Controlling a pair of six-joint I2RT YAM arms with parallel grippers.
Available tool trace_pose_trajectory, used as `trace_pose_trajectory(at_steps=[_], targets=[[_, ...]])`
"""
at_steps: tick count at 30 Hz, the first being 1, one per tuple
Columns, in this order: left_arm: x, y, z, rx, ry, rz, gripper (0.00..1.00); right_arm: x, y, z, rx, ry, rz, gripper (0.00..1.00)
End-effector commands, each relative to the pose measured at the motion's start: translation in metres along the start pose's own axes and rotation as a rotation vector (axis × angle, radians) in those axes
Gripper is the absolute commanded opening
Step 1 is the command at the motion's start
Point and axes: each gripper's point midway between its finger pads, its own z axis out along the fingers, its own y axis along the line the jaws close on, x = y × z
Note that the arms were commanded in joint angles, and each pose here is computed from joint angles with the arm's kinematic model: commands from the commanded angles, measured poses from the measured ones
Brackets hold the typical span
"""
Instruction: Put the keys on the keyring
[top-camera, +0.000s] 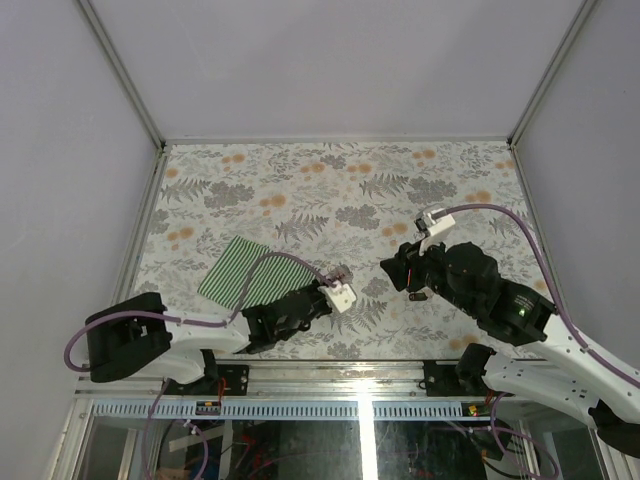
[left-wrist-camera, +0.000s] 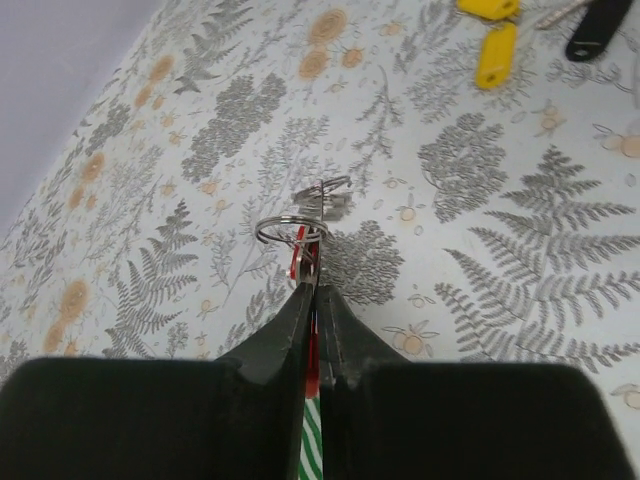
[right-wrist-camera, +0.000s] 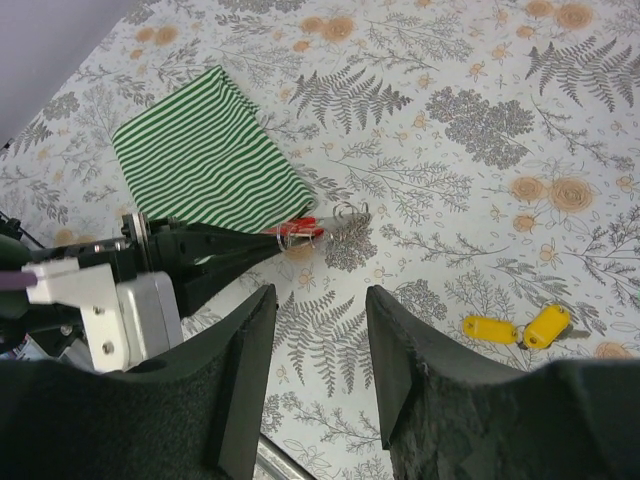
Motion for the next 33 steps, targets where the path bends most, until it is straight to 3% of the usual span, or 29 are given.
trace_pose_trajectory(at_steps=[1,7,17,20,27,33], targets=[[-0.008,-0.006,-0.003,-0.025,-0.031,0.048,0.09,-0.012,0.003,-0.003,-0.012,-0.055,0.030,0.48],[-0.005,-0.035,-0.017,0.063,-0.048,-0.035,0.35,-0.009,0.001,-0.005,-0.011,-0.059,0.035,0.48],[-0.011,-0.061,-0.039,0.159,-0.056,-0.249,0.44,-0.002,-0.002,-0.006,0.000,-0.049,0.059,0.49],[-0.013,-0.056,-0.044,0.127,-0.042,-0.371,0.48,0.001,-0.003,-0.004,0.014,-0.038,0.097,0.52],[-0.024,-0.017,-0.048,-0.098,-0.005,-0.637,0.75,0.035,-0.001,0.009,0.053,0.101,0.213,0.69],[-0.031,0.003,-0.035,-0.069,0.082,-0.797,0.78,0.067,-0.004,0.025,0.106,0.256,0.185,0.68]])
